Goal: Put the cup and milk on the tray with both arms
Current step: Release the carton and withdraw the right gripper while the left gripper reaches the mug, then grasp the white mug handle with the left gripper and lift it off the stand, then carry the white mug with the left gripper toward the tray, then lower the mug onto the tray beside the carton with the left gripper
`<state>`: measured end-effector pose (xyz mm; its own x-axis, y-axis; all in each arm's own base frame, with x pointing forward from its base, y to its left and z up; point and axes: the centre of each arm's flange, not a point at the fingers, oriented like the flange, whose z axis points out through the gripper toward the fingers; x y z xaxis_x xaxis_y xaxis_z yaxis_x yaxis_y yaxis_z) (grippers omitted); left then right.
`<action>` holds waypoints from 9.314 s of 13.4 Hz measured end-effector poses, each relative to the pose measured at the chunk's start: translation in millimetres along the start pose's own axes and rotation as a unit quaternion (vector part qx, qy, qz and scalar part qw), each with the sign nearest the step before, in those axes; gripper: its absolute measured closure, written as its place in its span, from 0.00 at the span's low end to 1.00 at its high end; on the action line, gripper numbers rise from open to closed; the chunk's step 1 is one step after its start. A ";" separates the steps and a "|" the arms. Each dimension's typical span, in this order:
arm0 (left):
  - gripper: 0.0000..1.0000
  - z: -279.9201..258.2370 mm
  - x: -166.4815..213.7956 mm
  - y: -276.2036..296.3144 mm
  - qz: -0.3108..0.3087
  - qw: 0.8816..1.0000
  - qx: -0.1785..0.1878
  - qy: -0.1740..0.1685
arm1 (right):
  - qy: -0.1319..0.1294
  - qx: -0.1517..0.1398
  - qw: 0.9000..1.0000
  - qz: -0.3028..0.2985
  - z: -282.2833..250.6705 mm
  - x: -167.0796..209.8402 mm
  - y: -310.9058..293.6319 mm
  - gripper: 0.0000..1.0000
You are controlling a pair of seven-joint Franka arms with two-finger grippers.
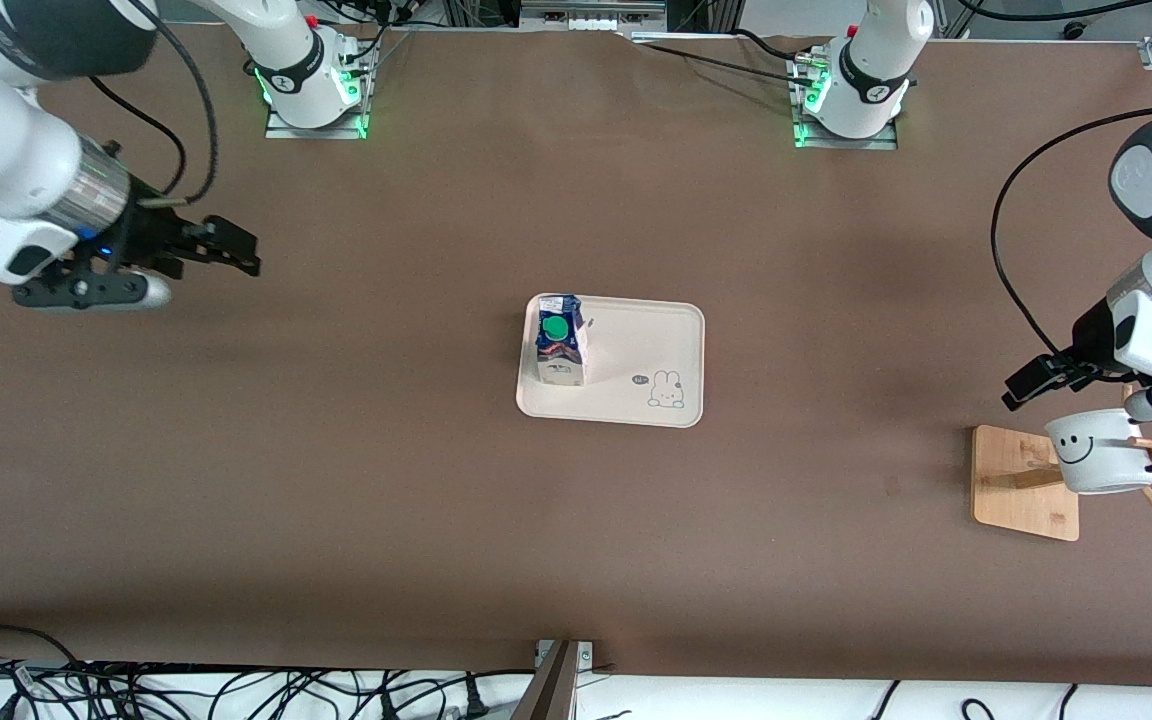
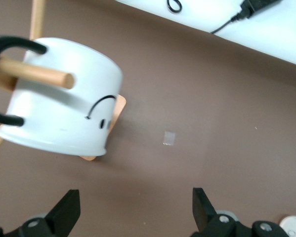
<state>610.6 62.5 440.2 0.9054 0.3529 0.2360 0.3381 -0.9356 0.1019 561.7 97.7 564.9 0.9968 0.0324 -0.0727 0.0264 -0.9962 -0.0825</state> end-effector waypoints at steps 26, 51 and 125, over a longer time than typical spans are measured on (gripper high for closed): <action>0.86 50.8 -19.0 -38.8 -0.163 0.943 -0.100 0.274 | 0.038 -0.054 0.996 -0.060 -32.7 -19.2 29.8 0.00; 0.91 -48.7 -75.0 170.5 0.023 0.996 -0.055 -0.074 | 0.038 -0.054 0.996 -0.065 -32.7 -19.2 27.3 0.00; 0.00 130.2 -173.8 385.1 0.136 0.962 0.056 -0.232 | 0.031 -0.054 0.996 -0.069 -29.1 -19.6 22.8 0.00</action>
<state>616.9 -360.8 312.6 0.9726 0.0765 -0.2197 0.0753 -0.9971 -0.0138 545.0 72.0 593.4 0.9856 0.1689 -0.0064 0.1690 -0.9854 0.0207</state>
